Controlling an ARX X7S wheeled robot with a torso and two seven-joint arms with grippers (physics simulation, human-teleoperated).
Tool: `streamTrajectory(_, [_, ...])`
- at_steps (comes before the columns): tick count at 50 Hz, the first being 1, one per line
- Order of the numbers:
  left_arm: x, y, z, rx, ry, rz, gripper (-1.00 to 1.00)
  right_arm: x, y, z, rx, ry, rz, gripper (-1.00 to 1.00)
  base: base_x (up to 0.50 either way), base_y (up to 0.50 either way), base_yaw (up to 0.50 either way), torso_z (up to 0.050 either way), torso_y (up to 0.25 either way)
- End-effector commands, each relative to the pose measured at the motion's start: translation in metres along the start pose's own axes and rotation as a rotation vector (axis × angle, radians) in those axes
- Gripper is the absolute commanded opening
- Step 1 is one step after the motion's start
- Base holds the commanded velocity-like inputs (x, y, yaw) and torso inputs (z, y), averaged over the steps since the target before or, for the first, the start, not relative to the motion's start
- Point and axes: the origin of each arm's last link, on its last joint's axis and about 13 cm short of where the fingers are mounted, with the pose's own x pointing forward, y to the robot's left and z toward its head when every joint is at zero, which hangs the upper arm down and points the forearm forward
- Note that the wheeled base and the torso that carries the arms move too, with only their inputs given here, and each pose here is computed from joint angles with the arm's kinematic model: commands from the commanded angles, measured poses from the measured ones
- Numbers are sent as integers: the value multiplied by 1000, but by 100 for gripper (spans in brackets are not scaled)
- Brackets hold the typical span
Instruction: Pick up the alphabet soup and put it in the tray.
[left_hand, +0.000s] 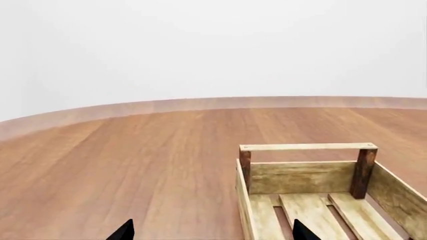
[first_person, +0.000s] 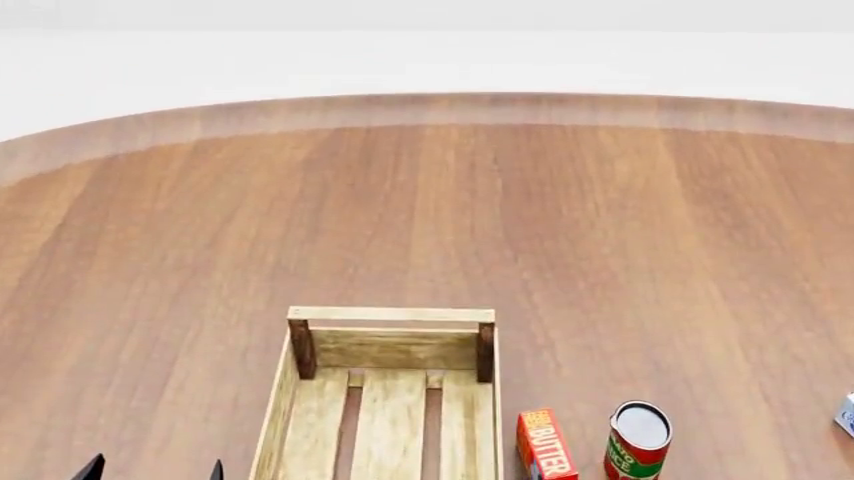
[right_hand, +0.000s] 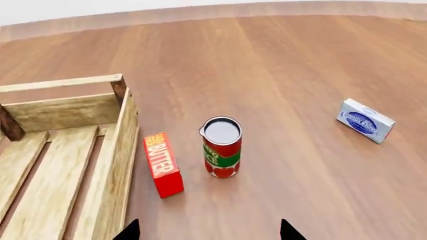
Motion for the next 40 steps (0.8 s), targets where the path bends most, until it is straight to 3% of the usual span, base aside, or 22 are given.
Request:
streamTrajectory(1, [0, -1, 0, -3, 2, -2, 100, -28, -24, 6, 70, 94, -75, 100, 0, 0, 0, 0, 0])
streamTrajectory(3, [0, -1, 0, -3, 0, -2, 100, -31, -28, 4, 22, 64, -104, 100, 0, 0, 0, 0, 0])
streamTrajectory(14, [0, 0, 0, -3, -2, -4, 100, -42, -45, -2, 34, 63, -190, 100, 0, 0, 0, 0, 0])
streamTrajectory(28, [0, -1, 0, -6, 0, -3, 100, -49, -64, -13, 128, 72, -266, 100, 0, 0, 0, 0, 0])
streamTrajectory(40, [0, -1, 0, -8, 2, -3, 100, -52, -77, -19, 157, 68, -314, 100, 0, 0, 0, 0, 0])
